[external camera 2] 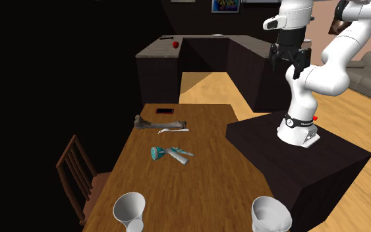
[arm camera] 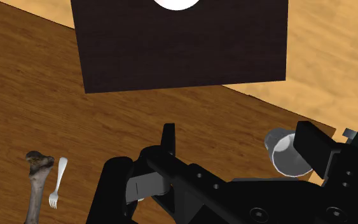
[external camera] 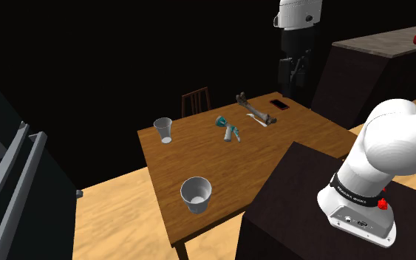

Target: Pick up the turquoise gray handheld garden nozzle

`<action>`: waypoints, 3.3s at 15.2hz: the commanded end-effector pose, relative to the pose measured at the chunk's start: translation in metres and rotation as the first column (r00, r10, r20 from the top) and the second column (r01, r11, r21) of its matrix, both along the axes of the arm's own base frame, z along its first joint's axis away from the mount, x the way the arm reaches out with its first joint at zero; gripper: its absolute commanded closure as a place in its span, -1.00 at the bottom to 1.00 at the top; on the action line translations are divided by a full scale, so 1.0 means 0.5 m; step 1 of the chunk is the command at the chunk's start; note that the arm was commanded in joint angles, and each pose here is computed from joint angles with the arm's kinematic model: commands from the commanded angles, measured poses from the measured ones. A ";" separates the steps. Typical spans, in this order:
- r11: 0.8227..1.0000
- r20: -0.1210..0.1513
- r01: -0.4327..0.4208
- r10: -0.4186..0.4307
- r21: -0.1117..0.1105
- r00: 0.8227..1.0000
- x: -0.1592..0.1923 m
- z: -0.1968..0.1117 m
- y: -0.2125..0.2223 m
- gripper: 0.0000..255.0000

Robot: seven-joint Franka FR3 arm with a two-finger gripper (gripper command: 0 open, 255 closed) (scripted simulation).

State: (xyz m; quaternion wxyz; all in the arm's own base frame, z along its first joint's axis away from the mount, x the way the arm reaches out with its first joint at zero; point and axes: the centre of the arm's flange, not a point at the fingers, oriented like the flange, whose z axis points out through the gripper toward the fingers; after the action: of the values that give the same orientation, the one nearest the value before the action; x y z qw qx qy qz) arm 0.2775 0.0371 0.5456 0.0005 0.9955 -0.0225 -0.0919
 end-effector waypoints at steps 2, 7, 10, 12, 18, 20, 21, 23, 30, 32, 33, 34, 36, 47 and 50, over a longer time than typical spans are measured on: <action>1.000 0.006 0.002 -0.002 -0.001 1.000 0.013 -0.019 -0.010 -1.00; 1.000 0.034 0.012 -0.012 -0.004 0.999 0.077 -0.115 -0.061 -1.00; 1.000 0.050 0.018 -0.018 -0.006 0.999 0.117 -0.171 -0.092 -1.00; 1.000 0.062 0.022 -0.022 -0.008 0.998 0.144 -0.208 -0.113 -1.00; 0.999 0.095 0.035 -0.034 -0.011 0.995 0.227 -0.318 -0.177 -1.00; 0.999 0.106 0.039 -0.037 -0.012 0.994 0.255 -0.354 -0.199 -1.00; 0.999 0.112 0.041 -0.039 -0.013 0.993 0.269 -0.371 -0.210 -1.00; 0.999 0.123 0.045 -0.043 -0.014 0.991 0.298 -0.407 -0.232 -1.00; 0.998 0.162 0.060 -0.056 -0.017 0.985 0.401 -0.527 -0.309 -1.00; 0.998 0.173 0.064 -0.060 -0.018 0.983 0.431 -0.561 -0.332 -1.00; 0.998 0.179 0.066 -0.062 -0.018 0.982 0.446 -0.577 -0.343 -1.00; 0.997 0.184 0.068 -0.064 -0.019 0.981 0.461 -0.594 -0.355 -1.00; 0.997 0.195 0.072 -0.067 -0.019 0.978 0.492 -0.627 -0.378 -1.00; 0.995 0.256 0.096 -0.087 -0.022 0.963 0.665 -0.801 -0.507 -1.00; 0.994 0.272 0.102 -0.092 -0.023 0.958 0.713 -0.846 -0.544 -1.00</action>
State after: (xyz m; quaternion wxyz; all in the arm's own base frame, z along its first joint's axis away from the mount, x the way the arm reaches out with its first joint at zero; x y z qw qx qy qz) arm 0.6267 -0.2297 0.1310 0.0112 0.9964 -0.0721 0.0422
